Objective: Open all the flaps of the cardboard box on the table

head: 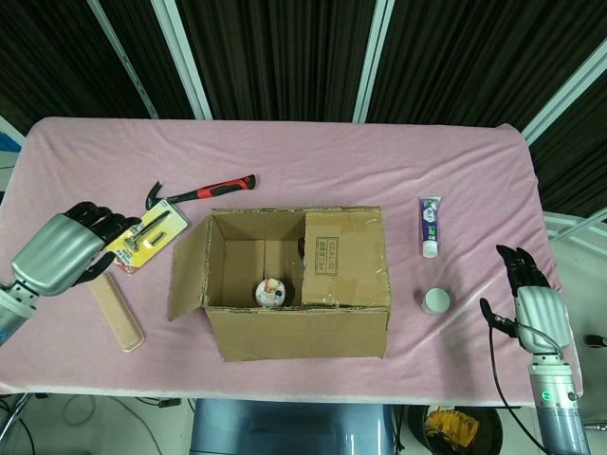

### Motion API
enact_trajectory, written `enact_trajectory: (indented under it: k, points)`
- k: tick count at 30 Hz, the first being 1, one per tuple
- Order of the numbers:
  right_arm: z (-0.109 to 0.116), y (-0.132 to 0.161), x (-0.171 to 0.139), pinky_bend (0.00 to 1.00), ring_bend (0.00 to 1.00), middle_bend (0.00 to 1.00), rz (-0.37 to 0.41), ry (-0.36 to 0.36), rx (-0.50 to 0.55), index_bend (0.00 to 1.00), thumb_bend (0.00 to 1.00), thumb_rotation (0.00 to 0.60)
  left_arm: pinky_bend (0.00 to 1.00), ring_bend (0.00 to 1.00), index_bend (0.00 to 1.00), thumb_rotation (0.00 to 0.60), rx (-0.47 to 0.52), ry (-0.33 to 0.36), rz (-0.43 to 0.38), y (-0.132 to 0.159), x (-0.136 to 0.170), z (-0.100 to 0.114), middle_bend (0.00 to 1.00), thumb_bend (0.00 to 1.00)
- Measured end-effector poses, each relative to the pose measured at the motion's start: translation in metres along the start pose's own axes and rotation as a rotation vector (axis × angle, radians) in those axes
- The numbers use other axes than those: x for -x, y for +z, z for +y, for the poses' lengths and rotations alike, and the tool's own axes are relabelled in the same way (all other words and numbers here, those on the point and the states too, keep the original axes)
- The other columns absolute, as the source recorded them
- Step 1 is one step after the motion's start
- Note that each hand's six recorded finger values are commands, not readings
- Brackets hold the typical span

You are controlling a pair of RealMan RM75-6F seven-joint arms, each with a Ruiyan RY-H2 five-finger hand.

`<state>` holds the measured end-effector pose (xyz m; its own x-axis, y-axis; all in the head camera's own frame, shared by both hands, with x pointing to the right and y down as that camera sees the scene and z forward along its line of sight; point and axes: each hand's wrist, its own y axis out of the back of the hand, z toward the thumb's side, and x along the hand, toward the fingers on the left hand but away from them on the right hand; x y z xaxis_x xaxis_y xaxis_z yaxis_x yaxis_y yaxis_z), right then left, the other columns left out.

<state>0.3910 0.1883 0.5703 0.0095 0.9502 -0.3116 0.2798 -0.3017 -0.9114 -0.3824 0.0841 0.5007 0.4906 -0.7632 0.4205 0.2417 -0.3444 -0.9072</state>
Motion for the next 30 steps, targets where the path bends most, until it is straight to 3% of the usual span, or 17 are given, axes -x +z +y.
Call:
enact_trajectory:
  k: [4, 11, 16, 19, 24, 30]
  points:
    - [0.01, 0.01, 0.005, 0.23, 0.07, 0.12, 0.054, -0.013, -0.007, 0.05, 0.39, 0.6, 0.0, 0.0, 0.0, 0.6, 0.12, 0.045, 0.113, -0.008, 0.028, -0.019, 0.01, 0.16]
    - [0.027, 0.045, 0.028, 0.23, 0.07, 0.1, 0.202, -0.006, -0.079, 0.05, 0.39, 0.6, 0.0, 0.0, 0.0, 0.6, 0.229, 0.102, 0.306, -0.016, 0.078, -0.06, 0.0, 0.15]
    - [0.032, 0.084, 0.047, 0.23, 0.07, 0.1, 0.326, 0.02, -0.18, 0.05, 0.57, 0.6, 0.0, 0.0, 0.0, 0.6, 0.281, 0.137, 0.38, -0.016, 0.098, -0.085, 0.0, 0.15]
    - [0.034, 0.112, 0.059, 0.23, 0.08, 0.11, 0.407, 0.04, -0.23, 0.09, 0.73, 0.6, 0.0, 0.0, 0.0, 0.6, 0.311, 0.132, 0.39, -0.014, 0.103, -0.097, 0.0, 0.15]
    - [0.034, 0.164, 0.079, 0.25, 0.13, 0.18, 0.537, 0.061, -0.302, 0.23, 0.95, 0.6, 0.0, 0.0, 0.0, 0.6, 0.295, 0.137, 0.377, -0.015, 0.103, -0.104, 0.0, 0.15]
    - [0.029, 0.23, 0.102, 0.26, 0.19, 0.27, 0.669, 0.067, -0.37, 0.33, 1.0, 0.6, 0.0, 0.0, 0.0, 0.6, 0.32, 0.149, 0.368, -0.016, 0.102, -0.107, 0.0, 0.15]
